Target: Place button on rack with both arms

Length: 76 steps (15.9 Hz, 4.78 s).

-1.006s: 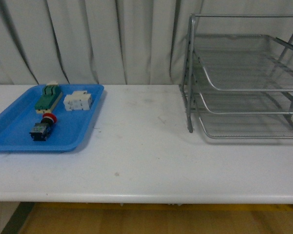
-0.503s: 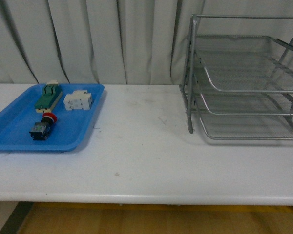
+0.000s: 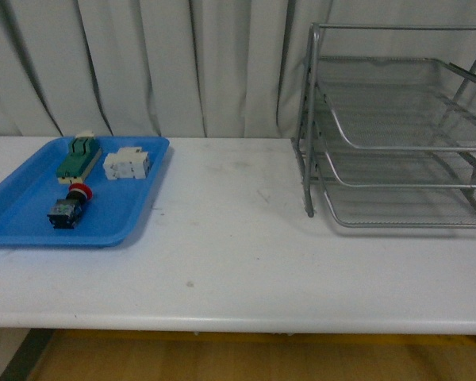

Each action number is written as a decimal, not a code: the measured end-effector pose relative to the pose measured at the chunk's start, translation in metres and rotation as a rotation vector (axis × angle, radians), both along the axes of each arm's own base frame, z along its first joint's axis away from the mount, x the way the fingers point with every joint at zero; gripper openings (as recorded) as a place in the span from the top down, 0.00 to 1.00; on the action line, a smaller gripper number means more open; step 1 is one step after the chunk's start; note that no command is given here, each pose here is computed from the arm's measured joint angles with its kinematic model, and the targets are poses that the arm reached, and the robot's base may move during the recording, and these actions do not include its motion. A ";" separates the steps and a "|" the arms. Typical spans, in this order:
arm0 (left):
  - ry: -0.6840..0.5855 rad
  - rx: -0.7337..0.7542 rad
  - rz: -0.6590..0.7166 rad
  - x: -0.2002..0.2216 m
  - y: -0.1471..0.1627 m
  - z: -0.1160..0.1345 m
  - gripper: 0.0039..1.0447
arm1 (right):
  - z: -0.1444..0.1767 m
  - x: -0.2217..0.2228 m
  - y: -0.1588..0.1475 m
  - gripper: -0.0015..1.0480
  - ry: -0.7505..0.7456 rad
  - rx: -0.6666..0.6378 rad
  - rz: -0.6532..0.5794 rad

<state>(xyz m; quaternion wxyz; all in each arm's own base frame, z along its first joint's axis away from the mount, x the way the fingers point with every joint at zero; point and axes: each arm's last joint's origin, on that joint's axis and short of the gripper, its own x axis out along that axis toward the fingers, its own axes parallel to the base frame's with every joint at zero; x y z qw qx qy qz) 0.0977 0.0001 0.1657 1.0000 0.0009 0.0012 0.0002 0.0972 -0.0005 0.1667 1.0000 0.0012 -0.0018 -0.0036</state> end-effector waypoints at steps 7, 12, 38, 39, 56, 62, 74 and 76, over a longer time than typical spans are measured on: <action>0.001 0.000 0.000 0.000 0.000 0.000 0.06 | -0.015 0.036 -0.025 0.06 0.246 0.593 -0.097; 0.000 0.000 0.000 0.000 0.000 0.000 0.06 | -0.039 0.138 -0.044 0.06 0.145 0.984 -0.019; 0.000 0.000 0.000 0.000 0.000 0.000 0.06 | -0.130 0.200 -0.016 0.96 0.409 1.422 -0.074; 0.001 0.000 0.000 0.000 0.000 0.000 0.06 | -0.132 0.193 -0.018 0.84 0.427 1.377 -0.085; 0.000 0.000 -0.002 0.000 0.000 0.000 0.06 | -0.021 0.068 0.001 0.96 -0.001 0.019 0.008; 0.000 0.000 -0.001 0.000 0.000 0.000 0.06 | -0.003 0.048 0.001 0.98 -0.027 0.004 0.007; 0.000 0.000 -0.001 0.000 0.000 0.000 0.06 | 0.003 0.014 0.001 0.98 -0.006 0.004 0.007; 0.000 0.000 -0.001 0.000 0.000 0.000 0.06 | 0.003 0.011 0.001 0.98 -0.010 0.004 0.007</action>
